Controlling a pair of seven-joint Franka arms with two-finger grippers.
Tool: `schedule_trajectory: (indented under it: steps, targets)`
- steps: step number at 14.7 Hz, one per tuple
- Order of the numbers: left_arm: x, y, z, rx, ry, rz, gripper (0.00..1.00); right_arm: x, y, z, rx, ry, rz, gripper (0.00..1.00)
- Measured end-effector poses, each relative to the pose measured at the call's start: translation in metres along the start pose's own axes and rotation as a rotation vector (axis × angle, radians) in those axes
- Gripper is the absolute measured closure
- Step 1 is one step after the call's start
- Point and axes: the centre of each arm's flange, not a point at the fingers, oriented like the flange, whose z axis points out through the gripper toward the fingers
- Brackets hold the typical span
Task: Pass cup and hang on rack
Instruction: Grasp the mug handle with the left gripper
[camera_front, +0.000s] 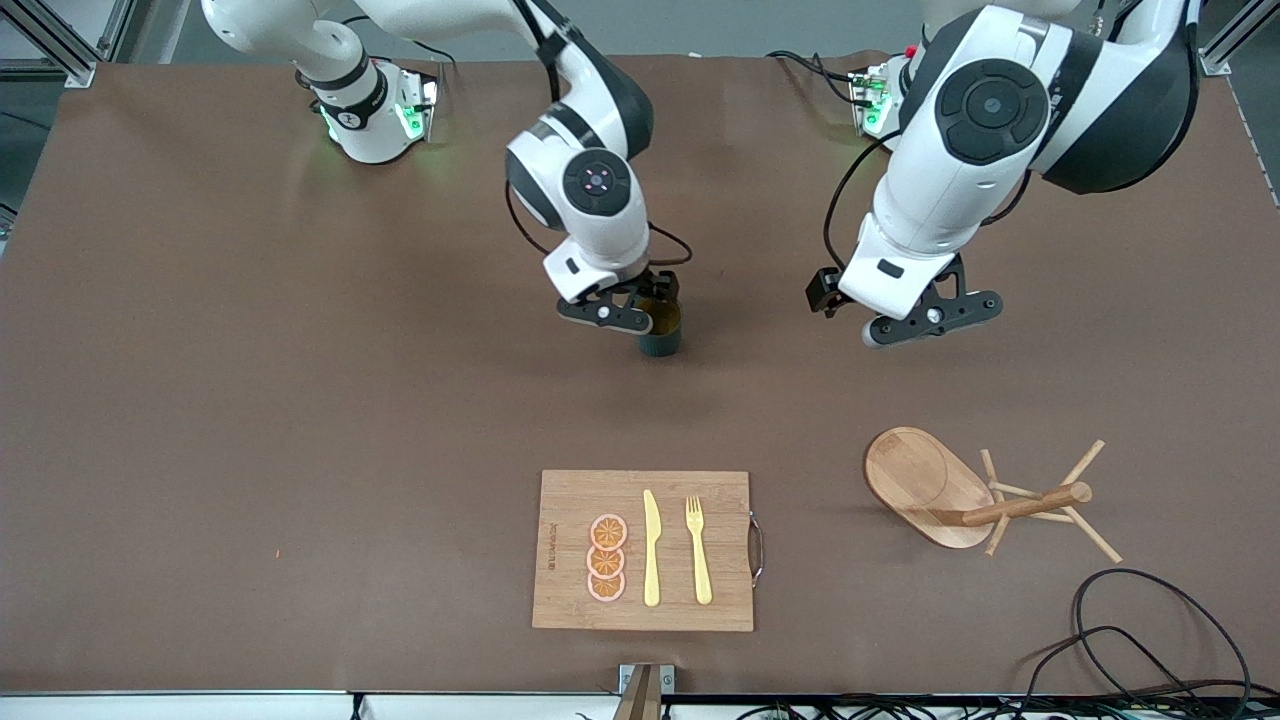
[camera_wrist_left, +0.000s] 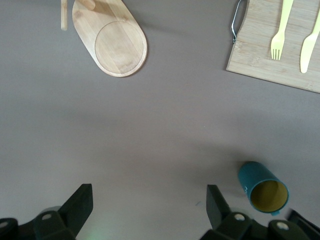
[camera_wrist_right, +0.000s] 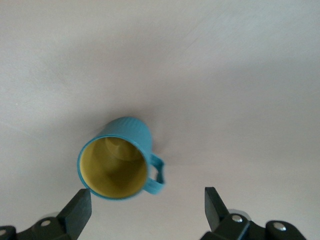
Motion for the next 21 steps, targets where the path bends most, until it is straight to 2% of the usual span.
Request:
schedule_trajectory:
  steps: [6, 9, 11, 13, 18, 21]
  targets:
    - [-0.046, 0.072, 0.041, 0.096, 0.029, -0.097, 0.0, 0.107, 0.144, -0.08, -0.016, -0.069, -0.177, 0.0]
    - [-0.077, 0.123, 0.064, 0.119, 0.056, -0.155, 0.0, 0.147, 0.229, -0.113, -0.044, -0.074, -0.234, 0.0]
    - [-0.099, 0.154, 0.079, 0.134, 0.082, -0.19, 0.0, 0.163, 0.279, -0.133, -0.088, -0.059, -0.231, 0.0]
    - [-0.123, 0.183, 0.097, 0.154, 0.115, -0.219, 0.0, 0.173, 0.328, -0.147, -0.103, -0.06, -0.24, 0.0]
    - [-0.201, 0.248, 0.157, 0.199, 0.274, -0.291, 0.0, 0.193, 0.459, -0.172, -0.066, -0.079, -0.24, 0.0]
    - [-0.239, 0.278, 0.195, 0.176, 0.376, -0.32, 0.0, 0.191, 0.484, -0.197, -0.058, -0.084, -0.213, 0.0]
